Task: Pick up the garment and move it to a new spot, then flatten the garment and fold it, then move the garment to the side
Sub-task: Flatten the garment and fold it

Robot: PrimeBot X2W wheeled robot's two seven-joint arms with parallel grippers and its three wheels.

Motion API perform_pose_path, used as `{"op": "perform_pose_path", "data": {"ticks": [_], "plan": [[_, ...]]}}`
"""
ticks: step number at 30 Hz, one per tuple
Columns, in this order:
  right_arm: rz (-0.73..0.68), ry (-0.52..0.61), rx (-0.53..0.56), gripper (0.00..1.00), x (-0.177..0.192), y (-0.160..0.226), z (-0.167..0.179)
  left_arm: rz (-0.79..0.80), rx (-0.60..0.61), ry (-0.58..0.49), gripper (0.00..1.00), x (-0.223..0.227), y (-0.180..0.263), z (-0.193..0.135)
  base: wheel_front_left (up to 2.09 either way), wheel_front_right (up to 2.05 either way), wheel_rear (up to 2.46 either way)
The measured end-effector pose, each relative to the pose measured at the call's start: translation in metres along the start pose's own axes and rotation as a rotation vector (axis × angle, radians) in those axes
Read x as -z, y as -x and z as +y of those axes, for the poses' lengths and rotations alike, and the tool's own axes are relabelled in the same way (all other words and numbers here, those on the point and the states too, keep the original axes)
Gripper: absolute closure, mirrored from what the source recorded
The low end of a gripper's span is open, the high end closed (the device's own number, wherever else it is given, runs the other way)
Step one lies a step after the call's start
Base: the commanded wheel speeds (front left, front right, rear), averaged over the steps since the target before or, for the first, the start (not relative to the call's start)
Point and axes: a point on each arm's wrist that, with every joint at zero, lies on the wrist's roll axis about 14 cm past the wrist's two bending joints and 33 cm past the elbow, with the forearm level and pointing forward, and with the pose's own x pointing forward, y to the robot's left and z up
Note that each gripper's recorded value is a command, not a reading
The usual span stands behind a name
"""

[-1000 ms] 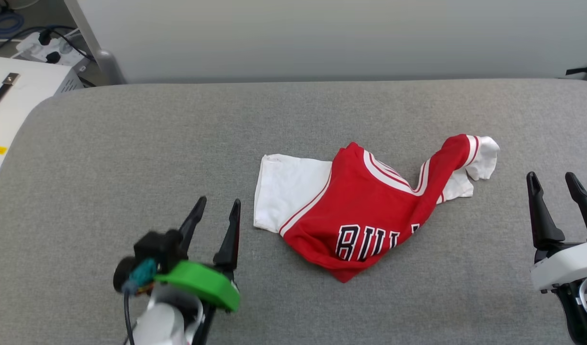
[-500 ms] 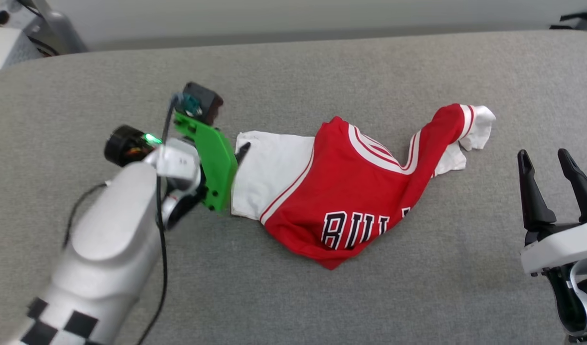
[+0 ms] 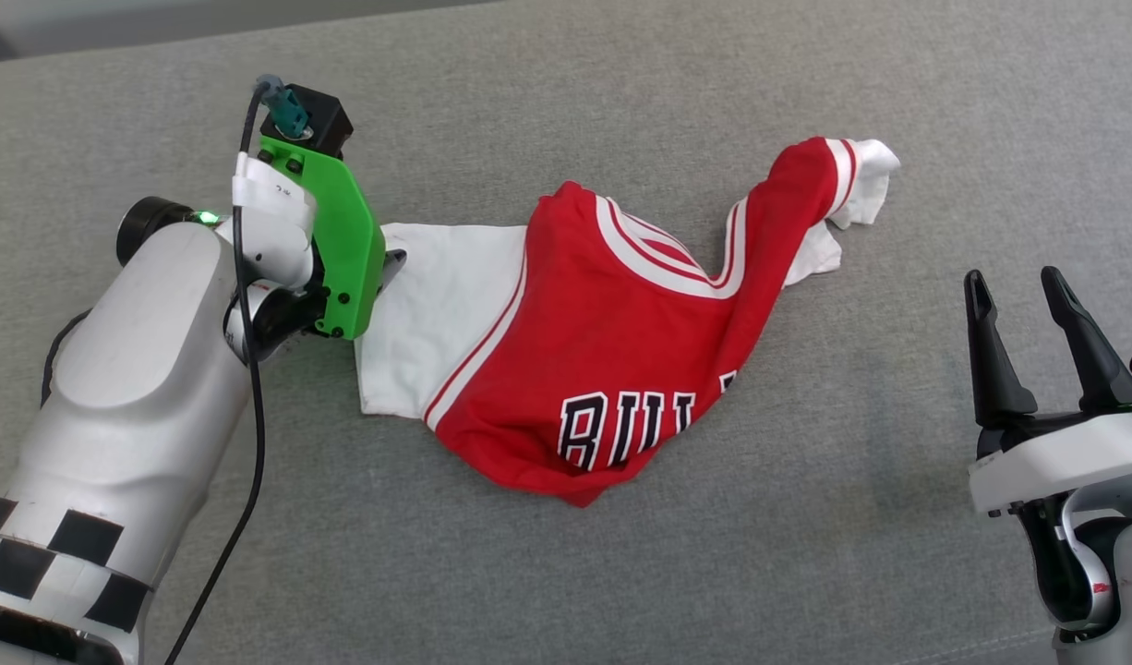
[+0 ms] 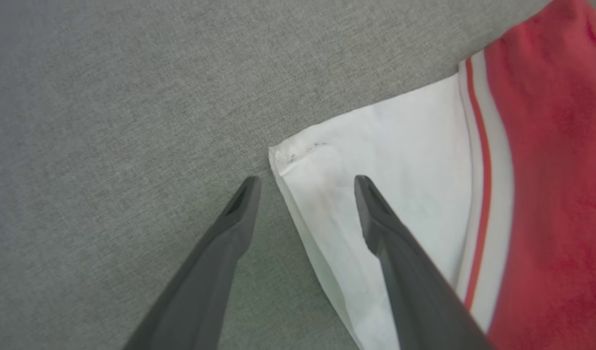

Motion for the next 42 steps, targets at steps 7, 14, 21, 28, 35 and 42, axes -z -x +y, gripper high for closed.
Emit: {"op": "perform_pose_path", "data": {"ticks": [7, 14, 21, 28, 35, 42], "plan": [[0.022, -0.001, 0.024, 0.00, 0.011, 0.001, -0.006, 0.052, -0.009, 0.009, 0.00, 0.011, -0.023, 0.008, 0.00, 0.00, 0.00], [0.033, 0.008, 0.031, 0.00, 0.016, -0.002, -0.008, 0.072, -0.023, 0.023, 0.86, 0.015, -0.035, 0.016, 0.00, 0.00, 0.00], [0.029, 0.016, 0.025, 0.00, 0.015, -0.005, -0.006, -0.003, -0.023, 0.088, 1.00, 0.011, -0.027, 0.021, 0.00, 0.00, 0.00], [0.029, 0.013, 0.020, 0.00, 0.008, -0.004, -0.005, -0.147, -0.098, 0.182, 1.00, 0.011, 0.004, 0.049, 0.00, 0.00, 0.00], [0.077, 0.001, 0.006, 0.00, 0.014, 0.001, 0.001, -0.261, -0.216, 0.295, 1.00, 0.033, 0.046, 0.084, 0.00, 0.00, 0.00], [0.097, -0.012, -0.030, 0.00, 0.014, 0.002, 0.015, -0.283, -0.311, 0.394, 1.00, 0.083, 0.078, 0.098, 0.00, 0.00, 0.00]]}}
